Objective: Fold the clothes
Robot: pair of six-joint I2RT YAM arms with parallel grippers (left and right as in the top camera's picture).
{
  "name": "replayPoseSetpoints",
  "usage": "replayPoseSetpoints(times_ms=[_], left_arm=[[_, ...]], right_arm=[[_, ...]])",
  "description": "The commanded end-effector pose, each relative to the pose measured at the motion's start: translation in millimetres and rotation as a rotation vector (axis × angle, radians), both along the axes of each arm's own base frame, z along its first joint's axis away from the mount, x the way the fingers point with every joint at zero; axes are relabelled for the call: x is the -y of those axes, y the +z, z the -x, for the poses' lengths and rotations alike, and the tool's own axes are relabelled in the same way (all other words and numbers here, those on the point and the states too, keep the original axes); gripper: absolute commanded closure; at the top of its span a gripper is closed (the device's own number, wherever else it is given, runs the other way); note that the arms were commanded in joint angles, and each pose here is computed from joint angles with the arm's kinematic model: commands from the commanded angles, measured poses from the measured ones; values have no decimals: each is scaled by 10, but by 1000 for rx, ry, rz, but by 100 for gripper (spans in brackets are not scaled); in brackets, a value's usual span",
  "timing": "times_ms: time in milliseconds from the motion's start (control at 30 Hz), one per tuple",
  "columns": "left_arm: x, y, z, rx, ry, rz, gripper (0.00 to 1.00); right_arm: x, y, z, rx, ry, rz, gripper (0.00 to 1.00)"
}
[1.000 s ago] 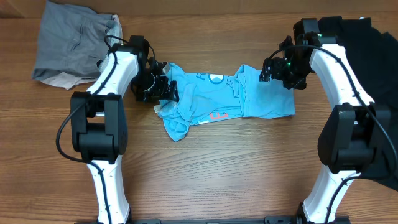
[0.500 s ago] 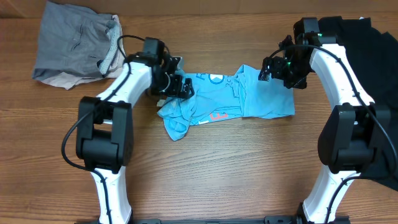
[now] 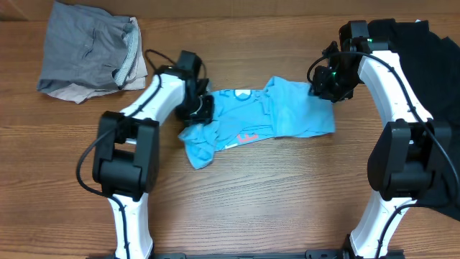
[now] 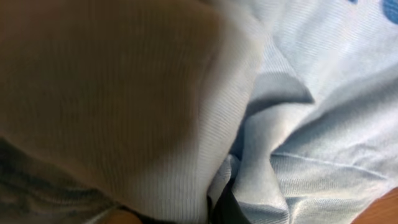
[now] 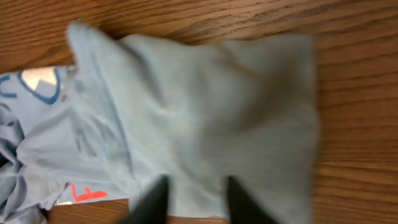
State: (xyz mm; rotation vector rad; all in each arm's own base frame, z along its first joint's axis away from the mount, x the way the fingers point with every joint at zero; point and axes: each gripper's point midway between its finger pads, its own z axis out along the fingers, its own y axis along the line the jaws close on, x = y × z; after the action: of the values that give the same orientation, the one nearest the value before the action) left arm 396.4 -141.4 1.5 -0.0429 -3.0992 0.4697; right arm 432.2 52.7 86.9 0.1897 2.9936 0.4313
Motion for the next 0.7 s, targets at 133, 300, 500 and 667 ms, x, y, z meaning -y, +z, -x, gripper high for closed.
replayPoseSetpoints(times_ms=[133, 300, 500, 667], left_arm=[[-824, 503, -53, 20, 69, -97, 96], [-828, 792, -116, 56, 35, -97, 96], [-818, 1047, -262, 112, 39, -93, 96], [-714, 1434, -353, 166, 22, -74, 96]], right_arm=[[-273, 57, -42, 55, 19, -163, 96], [-717, -1, 69, 50, 136, -316, 96], [-1009, -226, 201, -3, 217, -303, 96], [-1012, -556, 243, -73, 206, -297, 96]])
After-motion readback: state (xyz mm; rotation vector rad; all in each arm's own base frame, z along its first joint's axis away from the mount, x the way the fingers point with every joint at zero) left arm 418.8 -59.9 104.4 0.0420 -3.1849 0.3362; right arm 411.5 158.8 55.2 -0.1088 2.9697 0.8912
